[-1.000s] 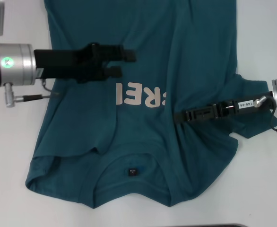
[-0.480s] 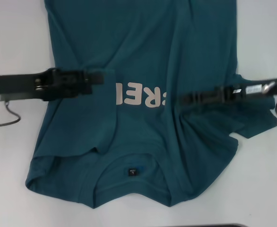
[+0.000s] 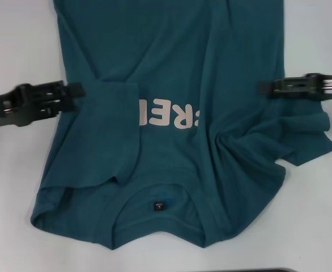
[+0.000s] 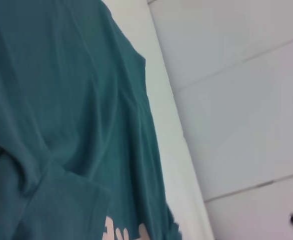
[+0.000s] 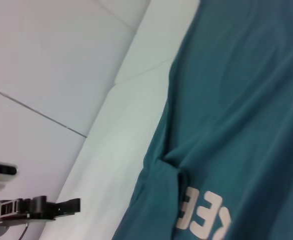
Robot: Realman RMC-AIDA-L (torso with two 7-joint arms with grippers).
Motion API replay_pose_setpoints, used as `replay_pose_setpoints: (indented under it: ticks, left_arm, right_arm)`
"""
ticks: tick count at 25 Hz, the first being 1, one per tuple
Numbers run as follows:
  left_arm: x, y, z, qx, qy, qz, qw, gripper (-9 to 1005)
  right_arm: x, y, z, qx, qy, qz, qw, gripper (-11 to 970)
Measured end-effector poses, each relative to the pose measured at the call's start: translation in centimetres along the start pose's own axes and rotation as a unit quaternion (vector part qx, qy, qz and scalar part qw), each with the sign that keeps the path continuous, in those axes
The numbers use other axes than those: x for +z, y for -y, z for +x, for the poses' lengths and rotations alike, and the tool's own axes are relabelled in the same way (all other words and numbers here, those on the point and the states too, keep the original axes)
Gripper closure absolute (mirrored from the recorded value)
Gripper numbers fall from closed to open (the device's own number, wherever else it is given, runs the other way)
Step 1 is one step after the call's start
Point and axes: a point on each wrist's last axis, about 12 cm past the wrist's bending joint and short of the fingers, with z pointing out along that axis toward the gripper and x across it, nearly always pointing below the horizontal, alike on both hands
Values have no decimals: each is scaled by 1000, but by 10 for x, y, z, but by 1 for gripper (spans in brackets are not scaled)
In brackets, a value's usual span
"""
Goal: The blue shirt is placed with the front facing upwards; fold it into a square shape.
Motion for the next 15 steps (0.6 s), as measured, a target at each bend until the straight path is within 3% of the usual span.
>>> replay_pose_setpoints:
  ticks: [4, 7, 11, 15]
  left_arm:
    - [-16, -3, 1, -26, 15, 20, 999, 304]
    - [-18, -2, 6, -27, -8, 31, 999, 303]
    - [-8, 0, 11, -24, -60, 23, 998, 304]
    - [-3, 0, 12, -29, -68, 20, 997, 304]
  right_arm:
    - [-34, 5, 3, 28, 5, 9, 1000, 214]
    - [-51, 6, 7, 42, -14, 29, 999, 214]
    - [-62, 9, 14, 63, -67, 65, 994, 214]
    - [-63, 13, 21, 80, -110, 92, 986, 214]
